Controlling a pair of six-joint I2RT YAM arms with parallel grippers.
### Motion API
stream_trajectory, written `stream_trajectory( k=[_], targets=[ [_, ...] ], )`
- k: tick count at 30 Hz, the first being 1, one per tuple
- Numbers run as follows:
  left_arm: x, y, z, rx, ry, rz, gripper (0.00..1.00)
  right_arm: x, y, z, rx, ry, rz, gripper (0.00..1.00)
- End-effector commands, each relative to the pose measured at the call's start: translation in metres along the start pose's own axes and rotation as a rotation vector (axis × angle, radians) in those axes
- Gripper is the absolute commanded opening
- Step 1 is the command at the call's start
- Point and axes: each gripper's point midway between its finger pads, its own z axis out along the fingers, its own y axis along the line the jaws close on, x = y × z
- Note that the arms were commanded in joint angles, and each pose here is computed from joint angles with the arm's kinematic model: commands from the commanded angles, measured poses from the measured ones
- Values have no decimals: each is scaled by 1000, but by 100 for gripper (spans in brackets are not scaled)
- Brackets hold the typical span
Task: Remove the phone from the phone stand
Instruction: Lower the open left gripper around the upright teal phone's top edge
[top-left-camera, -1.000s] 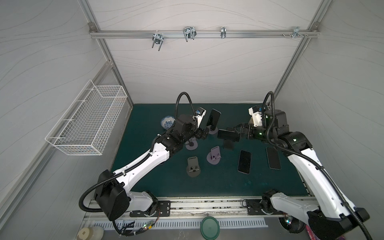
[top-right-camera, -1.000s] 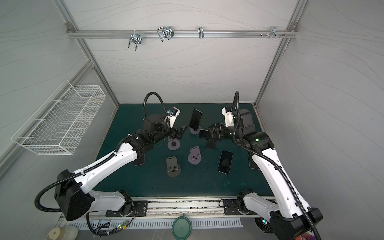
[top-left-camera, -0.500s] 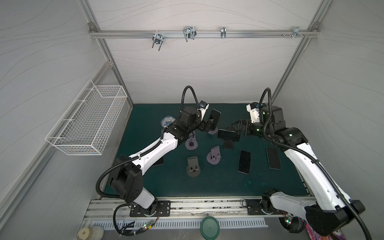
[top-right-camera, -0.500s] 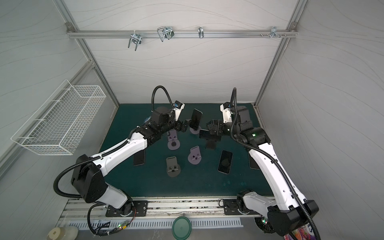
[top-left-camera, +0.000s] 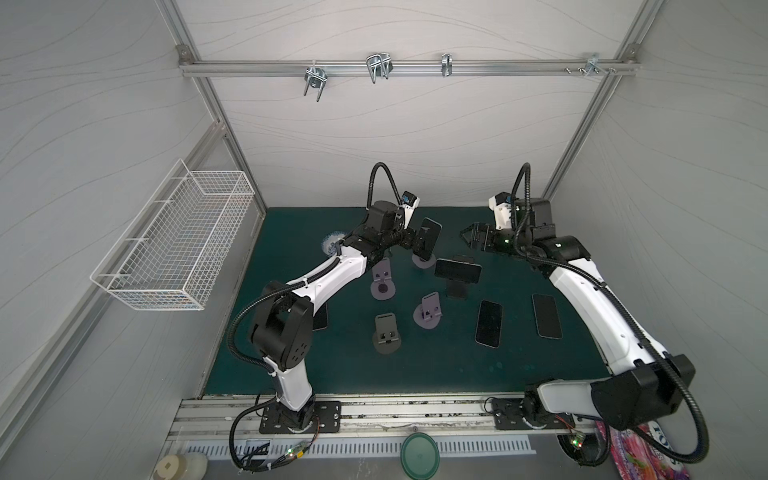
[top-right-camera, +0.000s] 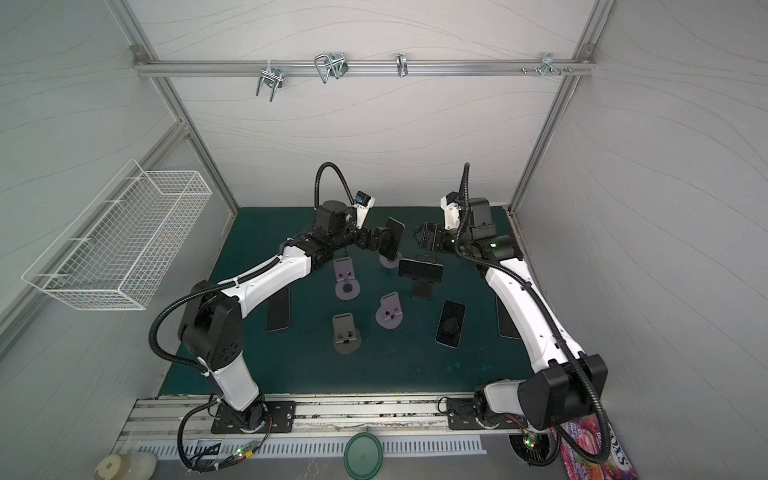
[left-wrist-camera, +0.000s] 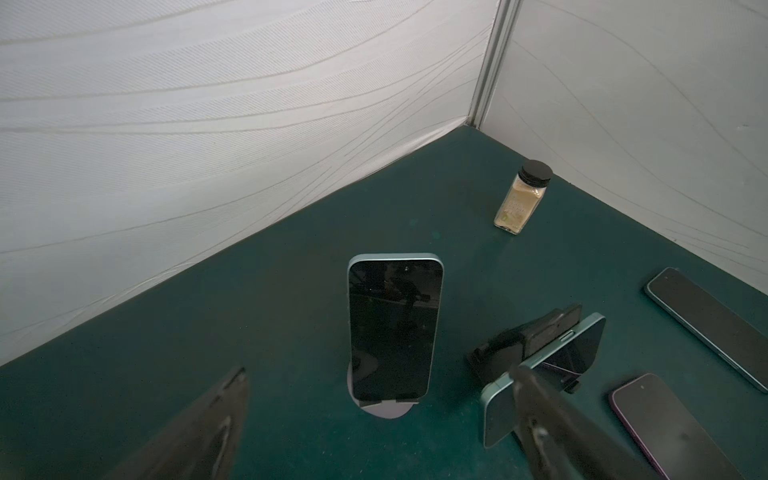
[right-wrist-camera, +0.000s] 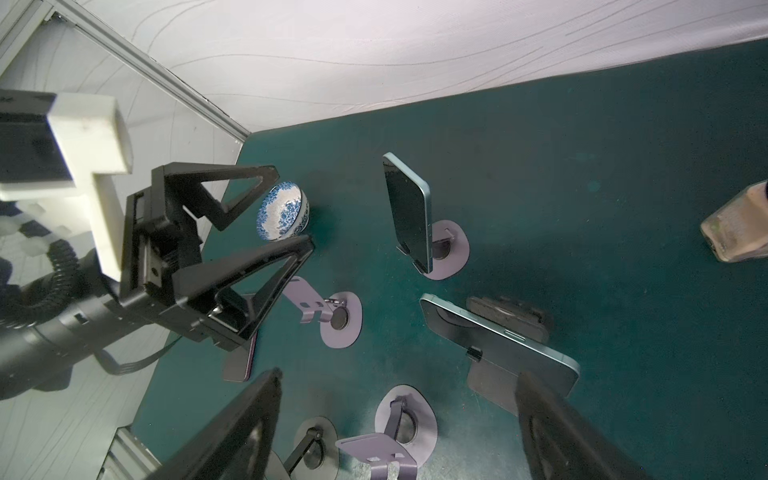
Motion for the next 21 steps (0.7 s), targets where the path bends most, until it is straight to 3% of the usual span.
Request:
stream_trajectory(
  k=[1,5,21],
  targets=[
    [-27,-10,10,65,-82,-1,99,-13,6,0,-43,-30,0,89],
    [-20,-17,25,127,-58,-21,99,-15,1,0,-47,-41,5,89],
    [7,-10,73,122,-6,-39,99,-14,-6,11,-75,-35,15,90]
  ],
)
